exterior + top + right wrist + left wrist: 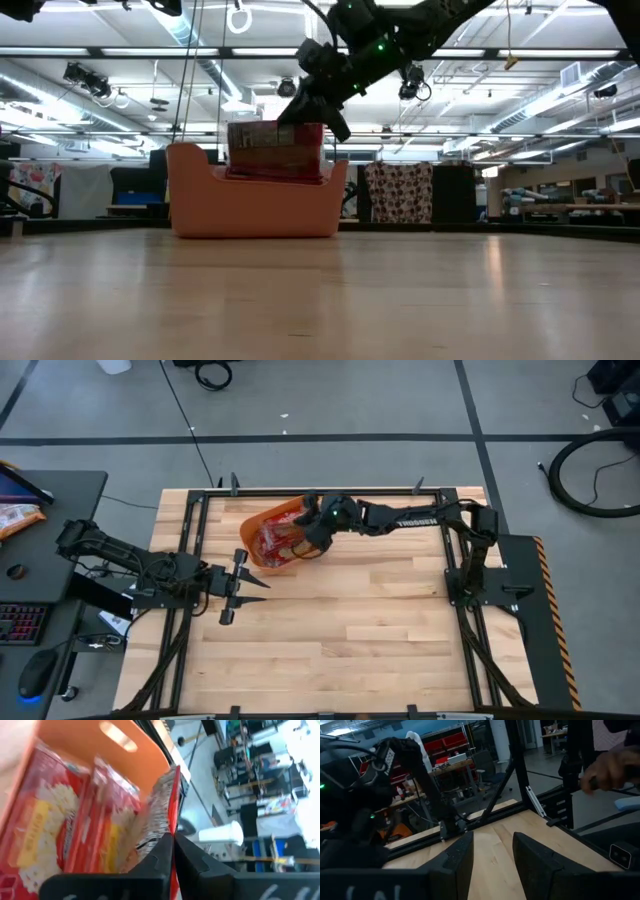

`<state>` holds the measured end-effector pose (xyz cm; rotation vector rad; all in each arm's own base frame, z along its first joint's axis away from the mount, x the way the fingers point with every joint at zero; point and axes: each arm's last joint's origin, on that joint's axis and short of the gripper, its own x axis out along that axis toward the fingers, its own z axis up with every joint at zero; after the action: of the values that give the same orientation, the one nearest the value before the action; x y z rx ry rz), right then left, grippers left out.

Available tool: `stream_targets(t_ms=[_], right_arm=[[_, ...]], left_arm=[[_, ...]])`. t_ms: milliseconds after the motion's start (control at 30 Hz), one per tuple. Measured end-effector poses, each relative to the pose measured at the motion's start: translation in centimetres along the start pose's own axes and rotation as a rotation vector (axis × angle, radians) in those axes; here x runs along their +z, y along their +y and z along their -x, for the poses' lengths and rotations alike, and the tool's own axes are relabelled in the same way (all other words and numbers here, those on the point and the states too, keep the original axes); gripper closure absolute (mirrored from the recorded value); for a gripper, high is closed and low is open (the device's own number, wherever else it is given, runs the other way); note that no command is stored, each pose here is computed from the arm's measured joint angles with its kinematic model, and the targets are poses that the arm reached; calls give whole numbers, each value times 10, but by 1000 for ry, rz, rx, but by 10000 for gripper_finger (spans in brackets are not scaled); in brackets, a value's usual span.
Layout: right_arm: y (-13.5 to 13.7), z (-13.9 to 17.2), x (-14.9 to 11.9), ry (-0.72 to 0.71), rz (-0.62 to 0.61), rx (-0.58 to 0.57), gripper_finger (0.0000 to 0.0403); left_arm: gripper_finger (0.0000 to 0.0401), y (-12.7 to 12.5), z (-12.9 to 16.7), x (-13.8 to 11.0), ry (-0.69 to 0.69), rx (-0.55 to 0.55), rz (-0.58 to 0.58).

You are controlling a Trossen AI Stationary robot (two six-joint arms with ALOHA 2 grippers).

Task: Sort popcorn bags into baskets
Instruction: Put the red popcorn bag into the orange bin, then return to Home Position

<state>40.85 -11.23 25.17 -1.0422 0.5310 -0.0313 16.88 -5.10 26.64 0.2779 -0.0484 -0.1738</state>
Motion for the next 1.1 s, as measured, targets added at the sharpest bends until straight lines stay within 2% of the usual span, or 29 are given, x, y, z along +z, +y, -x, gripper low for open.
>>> stream_targets(t_ms=[167,300,367,433,500,600,733,833,933,1100], right_arm=[[-1,0,-19,78,-126,44,326],[8,1,-13,110,-199,90,272],[13,2,-6,186,-236,58,252],[17,5,0,319,-255,-16,240],[19,11,4,438,-252,-74,235],[20,26,8,507,-297,-53,236],[15,50,9,478,-492,39,242],[13,61,3,466,-608,98,247],[17,73,-5,443,-663,95,248],[41,104,-21,373,-753,38,248]], left_arm=[[260,0,0,0,0,0,1],[260,0,0,0,0,0,1],[260,0,0,0,-2,1,0],[260,1,1,2,-15,4,-3],[260,1,3,4,-27,10,-12],[260,5,8,6,-20,68,-10],[260,7,16,8,-16,87,-8],[260,6,16,7,-12,49,-31],[260,6,16,6,-14,29,-37],[260,10,16,-4,-41,81,-9]])
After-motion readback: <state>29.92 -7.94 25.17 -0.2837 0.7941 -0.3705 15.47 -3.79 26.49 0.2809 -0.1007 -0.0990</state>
